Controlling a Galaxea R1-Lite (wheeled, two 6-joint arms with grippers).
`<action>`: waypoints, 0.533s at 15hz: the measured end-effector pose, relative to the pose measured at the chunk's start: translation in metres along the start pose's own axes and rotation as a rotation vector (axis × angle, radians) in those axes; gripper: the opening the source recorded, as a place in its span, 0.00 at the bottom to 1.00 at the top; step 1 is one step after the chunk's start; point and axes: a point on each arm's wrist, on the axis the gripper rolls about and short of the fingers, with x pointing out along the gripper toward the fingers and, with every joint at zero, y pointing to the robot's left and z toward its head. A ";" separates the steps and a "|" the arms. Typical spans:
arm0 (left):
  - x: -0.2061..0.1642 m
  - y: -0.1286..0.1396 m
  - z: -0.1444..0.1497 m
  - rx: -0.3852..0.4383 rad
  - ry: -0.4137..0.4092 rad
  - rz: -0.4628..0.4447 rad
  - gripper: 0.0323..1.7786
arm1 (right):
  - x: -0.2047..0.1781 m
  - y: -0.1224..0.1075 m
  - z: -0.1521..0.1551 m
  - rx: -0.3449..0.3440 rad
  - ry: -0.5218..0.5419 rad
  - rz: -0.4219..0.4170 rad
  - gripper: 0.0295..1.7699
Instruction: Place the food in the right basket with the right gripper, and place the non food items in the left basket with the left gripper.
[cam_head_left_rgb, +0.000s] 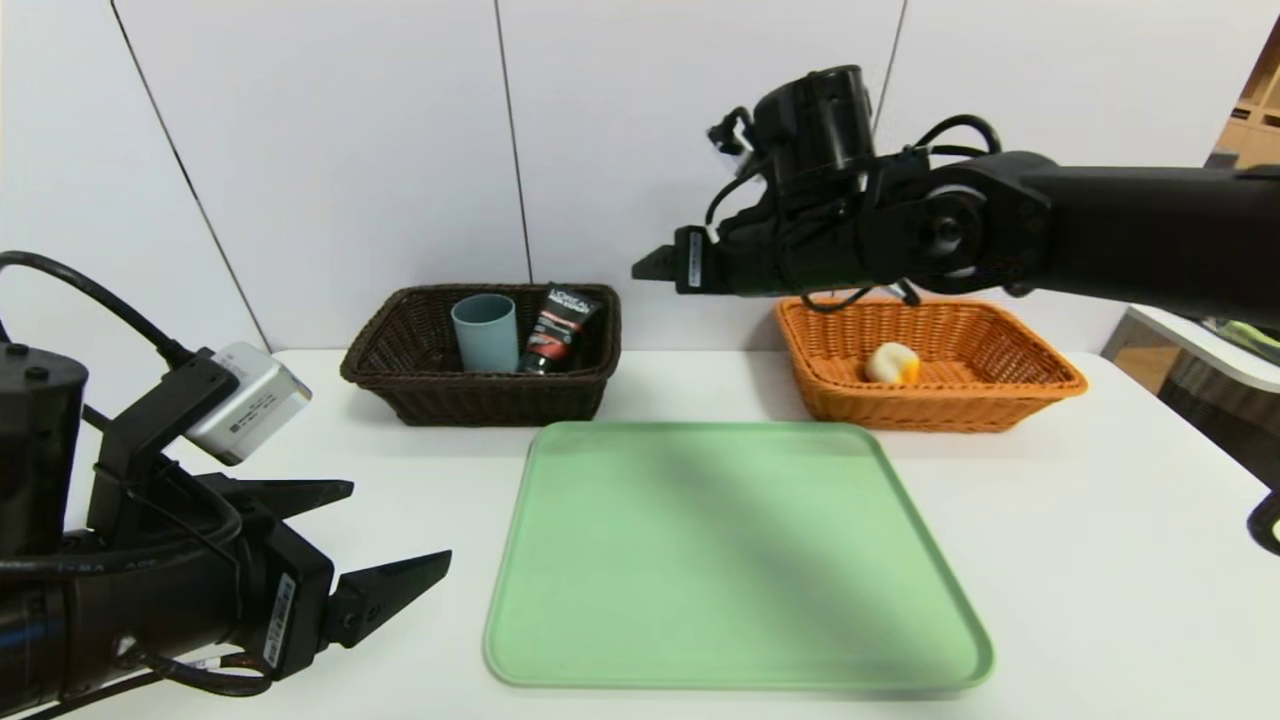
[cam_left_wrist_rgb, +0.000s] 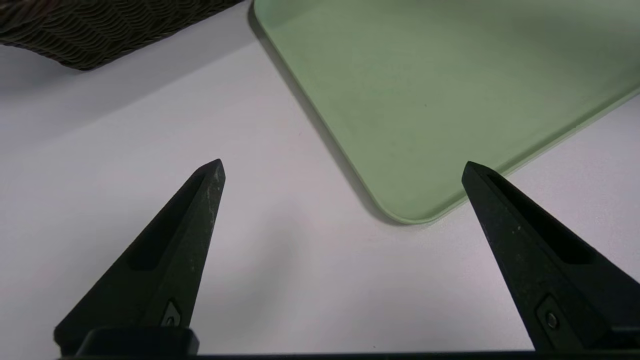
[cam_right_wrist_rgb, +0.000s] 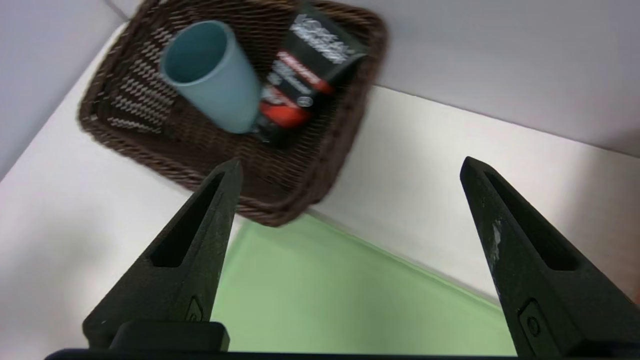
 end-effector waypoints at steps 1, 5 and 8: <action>-0.001 0.001 0.000 -0.003 -0.004 0.005 0.95 | -0.008 -0.011 0.004 0.020 0.004 -0.036 0.87; -0.008 0.004 0.001 -0.017 -0.032 0.021 0.95 | -0.055 -0.045 0.016 0.088 0.003 -0.144 0.91; -0.022 0.005 0.005 -0.017 -0.086 0.041 0.95 | -0.101 -0.064 0.017 0.116 -0.020 -0.213 0.93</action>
